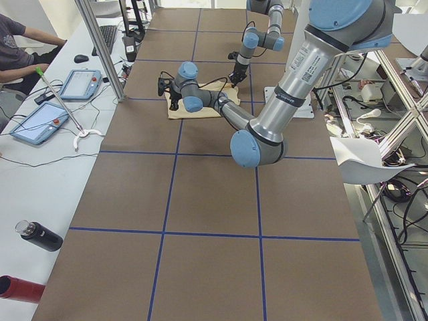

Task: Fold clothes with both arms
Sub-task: 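Move the left gripper down to the shirt's other near corner and grasp, then lift the near edge with both grippers and fold it away from the robot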

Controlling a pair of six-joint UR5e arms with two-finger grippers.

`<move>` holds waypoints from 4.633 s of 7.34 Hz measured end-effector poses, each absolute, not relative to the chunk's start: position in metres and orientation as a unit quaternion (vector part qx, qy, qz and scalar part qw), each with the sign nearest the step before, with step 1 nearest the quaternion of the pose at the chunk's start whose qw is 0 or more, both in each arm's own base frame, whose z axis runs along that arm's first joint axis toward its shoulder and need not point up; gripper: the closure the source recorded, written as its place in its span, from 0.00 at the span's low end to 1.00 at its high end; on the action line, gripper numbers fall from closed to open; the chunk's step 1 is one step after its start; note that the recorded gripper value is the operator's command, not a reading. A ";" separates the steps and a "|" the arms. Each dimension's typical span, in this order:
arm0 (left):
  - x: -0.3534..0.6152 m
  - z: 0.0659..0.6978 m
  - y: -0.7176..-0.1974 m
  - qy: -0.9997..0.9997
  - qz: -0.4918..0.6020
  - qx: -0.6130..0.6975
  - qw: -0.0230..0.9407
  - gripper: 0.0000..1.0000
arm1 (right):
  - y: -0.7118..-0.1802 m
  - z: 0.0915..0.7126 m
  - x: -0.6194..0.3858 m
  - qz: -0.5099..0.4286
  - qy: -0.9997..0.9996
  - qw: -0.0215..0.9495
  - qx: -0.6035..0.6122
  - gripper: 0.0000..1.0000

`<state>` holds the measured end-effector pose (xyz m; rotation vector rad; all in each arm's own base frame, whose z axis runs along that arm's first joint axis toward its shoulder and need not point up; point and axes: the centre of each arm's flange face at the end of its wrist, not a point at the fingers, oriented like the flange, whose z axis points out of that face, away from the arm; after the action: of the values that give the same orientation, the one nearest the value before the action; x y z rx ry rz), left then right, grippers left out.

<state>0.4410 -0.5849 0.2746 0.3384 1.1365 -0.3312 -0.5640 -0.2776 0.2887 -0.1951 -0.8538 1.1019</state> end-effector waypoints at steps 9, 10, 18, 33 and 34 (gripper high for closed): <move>0.469 0.269 -0.320 0.589 -0.267 -0.063 0.760 0.38 | -0.245 0.281 -0.544 0.508 -0.385 0.762 -0.112 1.00; 0.488 0.268 -0.297 0.571 -0.274 -0.085 0.769 0.38 | -0.245 0.282 -0.543 0.508 -0.385 0.762 -0.112 1.00; 0.549 0.291 -0.256 0.529 -0.278 -0.084 0.797 0.64 | -0.245 0.281 -0.542 0.508 -0.386 0.762 -0.112 1.00; 0.459 0.178 -0.327 0.567 -0.302 -0.055 0.765 1.00 | -0.379 0.220 -0.459 0.555 -0.384 0.723 -0.146 1.00; 0.463 0.185 -0.360 0.558 -0.322 -0.039 0.764 1.00 | -0.420 0.218 -0.470 0.550 -0.376 0.734 -0.132 1.00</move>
<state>0.4625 -0.3597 0.1849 -0.0855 1.2131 -0.7011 -0.4701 -0.4202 0.2176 -0.2911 -0.8258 1.2083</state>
